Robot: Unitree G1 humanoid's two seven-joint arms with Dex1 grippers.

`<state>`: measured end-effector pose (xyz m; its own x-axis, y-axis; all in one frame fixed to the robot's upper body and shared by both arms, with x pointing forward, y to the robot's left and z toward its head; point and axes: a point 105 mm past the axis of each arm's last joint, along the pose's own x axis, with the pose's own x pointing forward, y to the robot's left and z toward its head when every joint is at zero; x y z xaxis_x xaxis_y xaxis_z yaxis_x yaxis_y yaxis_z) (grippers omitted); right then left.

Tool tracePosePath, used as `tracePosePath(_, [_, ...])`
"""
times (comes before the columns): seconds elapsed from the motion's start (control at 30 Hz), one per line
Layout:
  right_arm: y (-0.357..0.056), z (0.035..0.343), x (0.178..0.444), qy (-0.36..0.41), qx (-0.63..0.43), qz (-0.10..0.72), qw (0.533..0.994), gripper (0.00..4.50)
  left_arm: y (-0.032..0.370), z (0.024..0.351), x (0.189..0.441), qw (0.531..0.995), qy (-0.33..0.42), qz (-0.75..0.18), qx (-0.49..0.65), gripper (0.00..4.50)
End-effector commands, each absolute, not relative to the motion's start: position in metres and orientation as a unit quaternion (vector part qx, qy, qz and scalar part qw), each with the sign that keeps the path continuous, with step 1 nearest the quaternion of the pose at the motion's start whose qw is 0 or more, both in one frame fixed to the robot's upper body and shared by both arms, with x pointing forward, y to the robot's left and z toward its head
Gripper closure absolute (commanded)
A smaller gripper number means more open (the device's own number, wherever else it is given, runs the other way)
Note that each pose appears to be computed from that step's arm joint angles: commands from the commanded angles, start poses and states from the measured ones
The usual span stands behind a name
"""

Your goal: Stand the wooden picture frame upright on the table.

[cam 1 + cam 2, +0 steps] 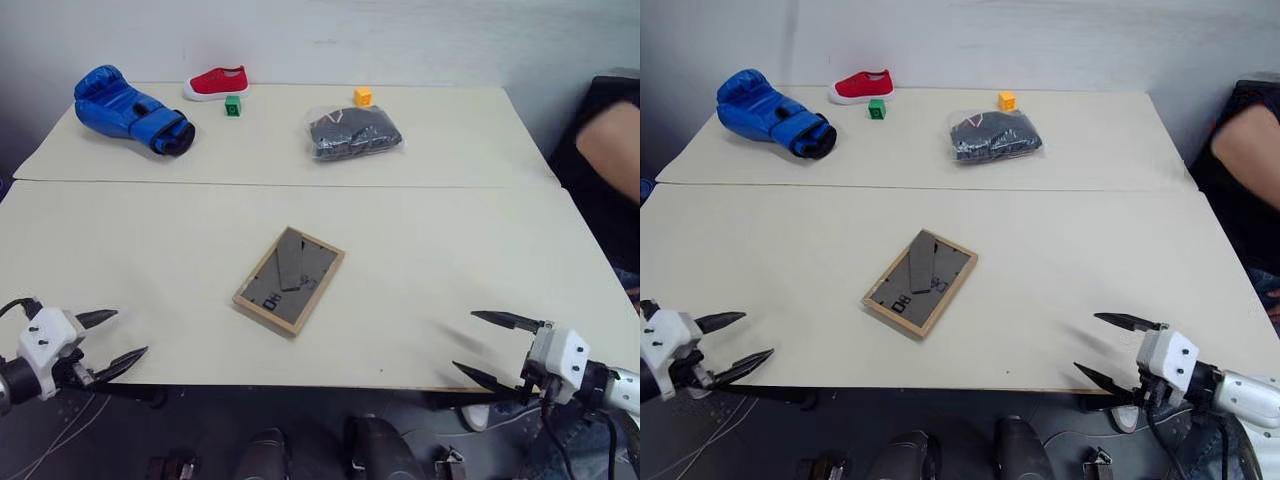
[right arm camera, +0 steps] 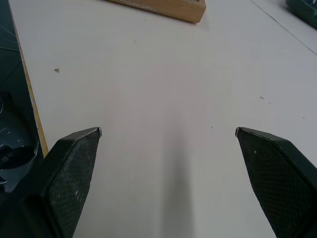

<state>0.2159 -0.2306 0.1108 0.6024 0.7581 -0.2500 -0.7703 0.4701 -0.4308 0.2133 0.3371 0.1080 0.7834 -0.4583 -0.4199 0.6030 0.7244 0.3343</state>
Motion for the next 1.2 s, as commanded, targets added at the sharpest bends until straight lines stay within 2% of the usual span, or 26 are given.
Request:
tracePosePath(0.03, [-0.217,0.117,0.213,-0.01,-0.255,0.466,0.847,0.02,0.332,0.12,0.21,0.912,0.142,-0.304,0.237,0.0])
tracePosePath(0.13, [-0.191,0.118,0.222,-0.016,-0.215,0.478,0.851,0.02,0.307,0.132,0.225,0.916,0.118,-0.337,0.186,0.0])
tracePosePath(0.17, [-0.179,0.123,0.228,-0.019,-0.196,0.48,0.855,0.0,0.298,0.138,0.235,0.915,0.107,-0.342,0.185,0.18])
tracePosePath(0.23, [-0.159,0.126,0.237,-0.012,-0.176,0.483,0.858,0.39,0.285,0.143,0.255,0.92,0.107,-0.337,0.17,0.58])
tracePosePath(0.3, [-0.138,0.124,0.243,-0.002,-0.185,0.498,0.847,0.97,0.267,0.144,0.27,0.915,0.124,-0.349,0.158,1.23])
tracePosePath(0.4, [-0.113,0.12,0.25,-0.003,-0.192,0.512,0.837,2.06,0.246,0.139,0.29,0.902,0.138,-0.356,0.199,2.24])
tracePosePath(0.63, [-0.08,0.108,0.278,-0.027,-0.247,0.528,0.812,4.47,0.228,0.113,0.325,0.909,0.141,-0.328,0.215,4.45])
tracePosePath(0.8, [-0.067,0.112,0.305,-0.029,-0.247,0.495,0.832,4.49,0.206,0.098,0.328,0.91,0.137,-0.342,0.191,4.48])
tracePosePath(1.03, [-0.059,0.119,0.317,-0.045,-0.247,0.479,0.841,4.49,0.172,0.1,0.332,0.908,0.1,-0.373,0.161,4.48])
tracePosePath(1.2, [-0.064,0.119,0.322,-0.037,-0.249,0.477,0.842,4.49,0.155,0.095,0.325,0.895,0.101,-0.404,0.16,4.48])
